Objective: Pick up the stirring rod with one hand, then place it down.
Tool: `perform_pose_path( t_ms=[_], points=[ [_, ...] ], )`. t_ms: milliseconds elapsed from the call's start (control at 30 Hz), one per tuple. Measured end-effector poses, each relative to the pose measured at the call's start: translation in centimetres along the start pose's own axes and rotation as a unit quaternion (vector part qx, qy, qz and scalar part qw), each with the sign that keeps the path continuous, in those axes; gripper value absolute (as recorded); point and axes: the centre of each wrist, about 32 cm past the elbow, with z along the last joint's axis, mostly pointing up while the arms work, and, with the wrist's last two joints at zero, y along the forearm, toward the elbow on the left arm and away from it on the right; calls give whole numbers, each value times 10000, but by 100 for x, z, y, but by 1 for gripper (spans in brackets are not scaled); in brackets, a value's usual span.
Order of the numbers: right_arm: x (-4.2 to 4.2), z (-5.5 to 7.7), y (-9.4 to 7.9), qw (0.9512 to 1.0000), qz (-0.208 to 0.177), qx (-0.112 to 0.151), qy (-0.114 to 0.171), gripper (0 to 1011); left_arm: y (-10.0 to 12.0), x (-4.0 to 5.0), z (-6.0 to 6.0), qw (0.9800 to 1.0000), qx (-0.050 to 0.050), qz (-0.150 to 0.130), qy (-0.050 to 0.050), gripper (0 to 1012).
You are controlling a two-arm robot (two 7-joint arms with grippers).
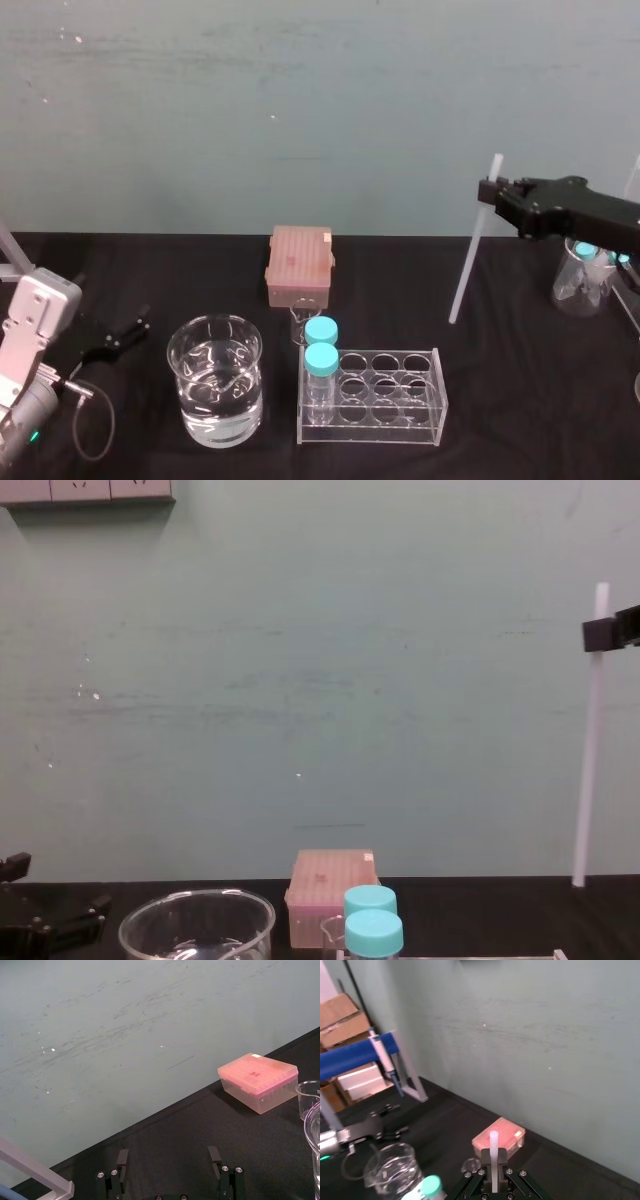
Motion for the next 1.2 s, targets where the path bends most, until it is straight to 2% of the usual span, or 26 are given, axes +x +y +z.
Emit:
perform_pose_path(
  t_ms=[167,467,833,1200],
  points=[
    [-37,-16,-145,9997,230,-81,32,68,0,0,0,10000,0,0,0,1005],
    [-93,-42,-241,9974,696,-137,-90,68,0,0,0,10000,0,0,0,1005],
    [-147,-132,-197,9950,939,-299,-169,68,0,0,0,10000,0,0,0,1005],
    [-157,-264,-93,9966,790,-196,-86,68,0,0,0,10000,0,0,1,1005]
  ],
)
